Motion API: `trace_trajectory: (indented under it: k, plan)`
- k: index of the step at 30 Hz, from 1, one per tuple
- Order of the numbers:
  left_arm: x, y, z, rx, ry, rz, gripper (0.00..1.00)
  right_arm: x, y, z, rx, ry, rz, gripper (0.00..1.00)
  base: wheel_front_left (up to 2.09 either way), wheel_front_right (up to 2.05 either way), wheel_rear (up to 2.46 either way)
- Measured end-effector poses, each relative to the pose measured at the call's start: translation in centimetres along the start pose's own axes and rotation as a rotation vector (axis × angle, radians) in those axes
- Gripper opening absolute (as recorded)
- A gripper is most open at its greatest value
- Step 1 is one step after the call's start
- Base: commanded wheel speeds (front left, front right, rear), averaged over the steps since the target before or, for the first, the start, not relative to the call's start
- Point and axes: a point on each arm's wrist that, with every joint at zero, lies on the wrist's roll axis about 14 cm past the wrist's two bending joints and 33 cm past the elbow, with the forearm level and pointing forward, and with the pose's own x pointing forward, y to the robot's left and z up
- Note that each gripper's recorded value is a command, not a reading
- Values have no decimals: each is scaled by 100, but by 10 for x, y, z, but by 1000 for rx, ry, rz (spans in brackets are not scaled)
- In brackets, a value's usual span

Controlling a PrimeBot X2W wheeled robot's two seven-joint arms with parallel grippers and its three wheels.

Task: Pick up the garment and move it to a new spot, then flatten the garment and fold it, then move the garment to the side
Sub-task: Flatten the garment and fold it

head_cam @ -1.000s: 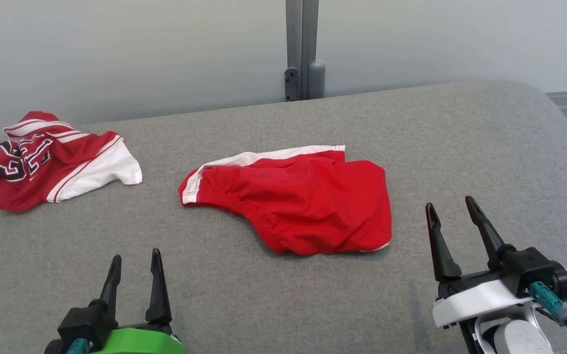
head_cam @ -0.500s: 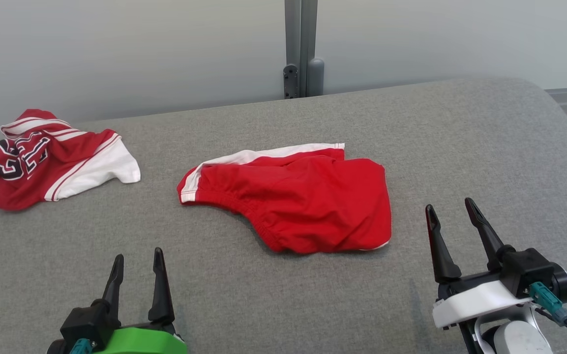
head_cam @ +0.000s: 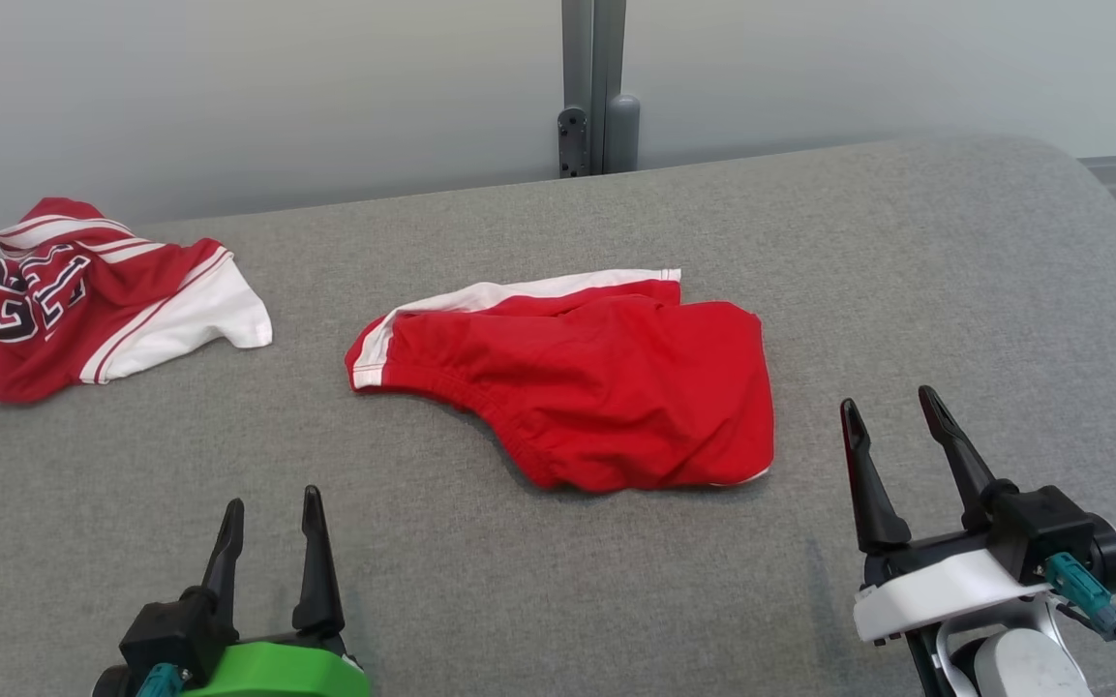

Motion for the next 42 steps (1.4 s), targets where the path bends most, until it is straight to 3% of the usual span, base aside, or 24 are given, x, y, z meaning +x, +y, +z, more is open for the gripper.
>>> trace_trajectory:
  k: [11, 19, 29, 35, 36, 37, 38, 39, 42]
  plan:
    - [32, -19, -33, -6, 106, -68, 100, 12, -1, -11, 2, 25, 3, 100, 0, 0, 0]
    - [85, -18, -55, -82, 220, -48, 100, 23, -7, -23, -2, 50, -9, 100, 0, 0, 0]
    - [135, 7, -96, -28, 359, 16, 100, 30, -25, -47, -7, 111, -51, 100, 0, 0, 0]
    - [147, -1, -119, -17, 422, -15, 100, 27, -34, -55, -13, 138, -79, 100, 0, 0, 0]
    - [149, -3, -121, -15, 426, -23, 92, 27, -36, -56, -13, 141, -84, 100, 0, 0, 0]
    - [150, -7, -123, -13, 428, -38, 46, 26, -37, -56, -13, 143, -87, 100, 0, 0, 0]
    - [151, -10, -123, -12, 428, -50, 29, 25, -38, -56, -14, 144, -91, 100, 0, 0, 0]
    - [151, -12, -123, -12, 421, -59, 0, 24, -38, -56, -15, 144, -93, 100, 0, 0, 0]
    - [152, -21, -116, -8, 388, -87, 0, 24, -39, -53, -15, 137, -95, 100, 0, 0, 0]
